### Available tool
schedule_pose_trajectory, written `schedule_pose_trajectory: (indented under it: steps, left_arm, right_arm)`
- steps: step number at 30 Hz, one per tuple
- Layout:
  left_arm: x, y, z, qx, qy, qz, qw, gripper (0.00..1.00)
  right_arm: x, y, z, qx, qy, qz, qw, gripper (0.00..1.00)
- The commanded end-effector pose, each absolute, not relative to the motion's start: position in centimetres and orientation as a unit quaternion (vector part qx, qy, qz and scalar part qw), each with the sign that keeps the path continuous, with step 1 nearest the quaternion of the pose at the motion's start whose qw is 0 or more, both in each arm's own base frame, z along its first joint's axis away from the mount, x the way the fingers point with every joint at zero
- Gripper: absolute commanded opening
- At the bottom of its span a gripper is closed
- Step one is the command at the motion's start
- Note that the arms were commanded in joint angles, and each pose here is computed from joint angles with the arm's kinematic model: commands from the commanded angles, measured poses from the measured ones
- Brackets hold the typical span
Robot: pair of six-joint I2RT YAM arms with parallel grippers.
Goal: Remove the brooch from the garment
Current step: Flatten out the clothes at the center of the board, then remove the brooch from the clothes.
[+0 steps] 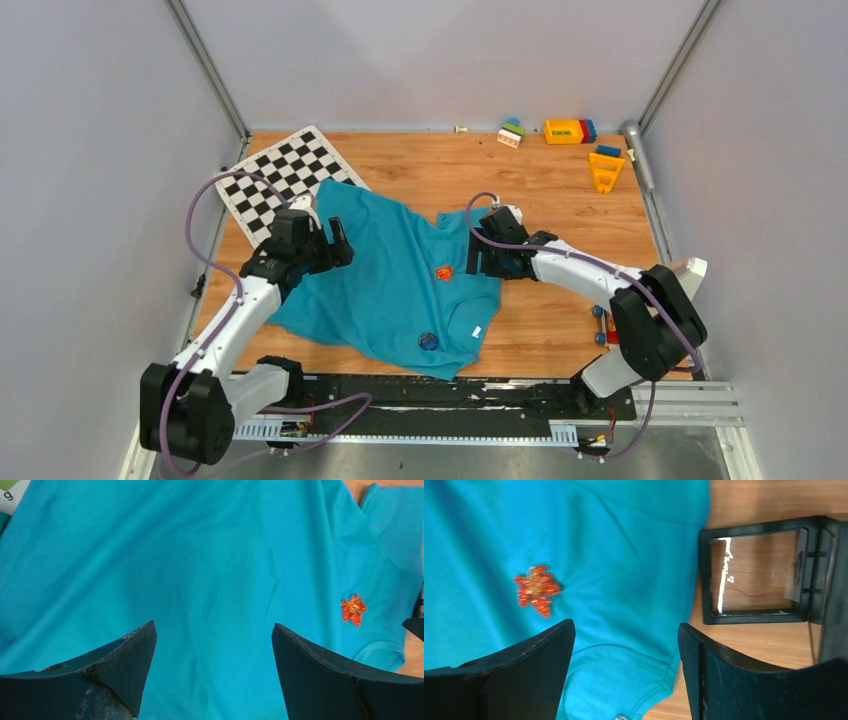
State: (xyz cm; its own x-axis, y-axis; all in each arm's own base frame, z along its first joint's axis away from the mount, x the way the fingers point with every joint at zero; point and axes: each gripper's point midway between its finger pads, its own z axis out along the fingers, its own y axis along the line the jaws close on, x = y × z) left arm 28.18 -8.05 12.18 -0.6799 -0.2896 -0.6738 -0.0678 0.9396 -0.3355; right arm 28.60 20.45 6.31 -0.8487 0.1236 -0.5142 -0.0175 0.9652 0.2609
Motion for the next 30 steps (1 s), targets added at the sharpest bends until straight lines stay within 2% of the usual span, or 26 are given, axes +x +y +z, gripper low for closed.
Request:
schedule_pose_trajectory:
  steps: [1, 7, 12, 18, 20, 24, 25, 30]
  left_arm:
    - [30.4, -8.2, 11.4, -0.085, 0.902, -0.131, 0.403, 0.92]
    - [30.9, -6.5, 8.7, -0.131, 0.918, -0.078, 0.366, 0.99]
    - [30.7, -7.7, 7.3, -0.125, 0.920, -0.108, 0.355, 0.97]
    - [30.7, -9.4, 5.9, -0.093, 0.924, -0.148, 0.340, 0.96]
    - [30.6, -10.5, 5.9, -0.066, 0.922, -0.176, 0.339, 0.95]
    - [30.3, -12.6, 7.5, -0.015, 0.904, -0.216, 0.370, 0.89]
    - [30.1, -13.4, 7.9, 0.002, 0.899, -0.219, 0.379, 0.86]
    - [29.5, -16.6, 11.9, 0.070, 0.854, -0.244, 0.454, 0.83]
  right_arm:
    - [29.7, 18.4, 5.1, 0.041, 0.957, 0.063, 0.279, 0.74]
    - [29.5, 17.8, 3.6, 0.050, 0.962, 0.051, 0.264, 0.65]
    - [29.3, 18.1, 2.4, 0.047, 0.965, 0.068, 0.249, 0.58]
    - [29.5, 18.7, 2.4, 0.040, 0.964, 0.082, 0.251, 0.44]
    - [29.5, 18.8, 2.5, 0.039, 0.963, 0.086, 0.252, 0.35]
    - [29.6, 18.8, 3.2, 0.041, 0.957, 0.097, 0.269, 0.05]
    - [29.6, 18.7, 3.7, 0.042, 0.955, 0.099, 0.277, 0.01]
    - [29.6, 18.5, 7.8, 0.036, 0.931, 0.130, 0.338, 0.00]
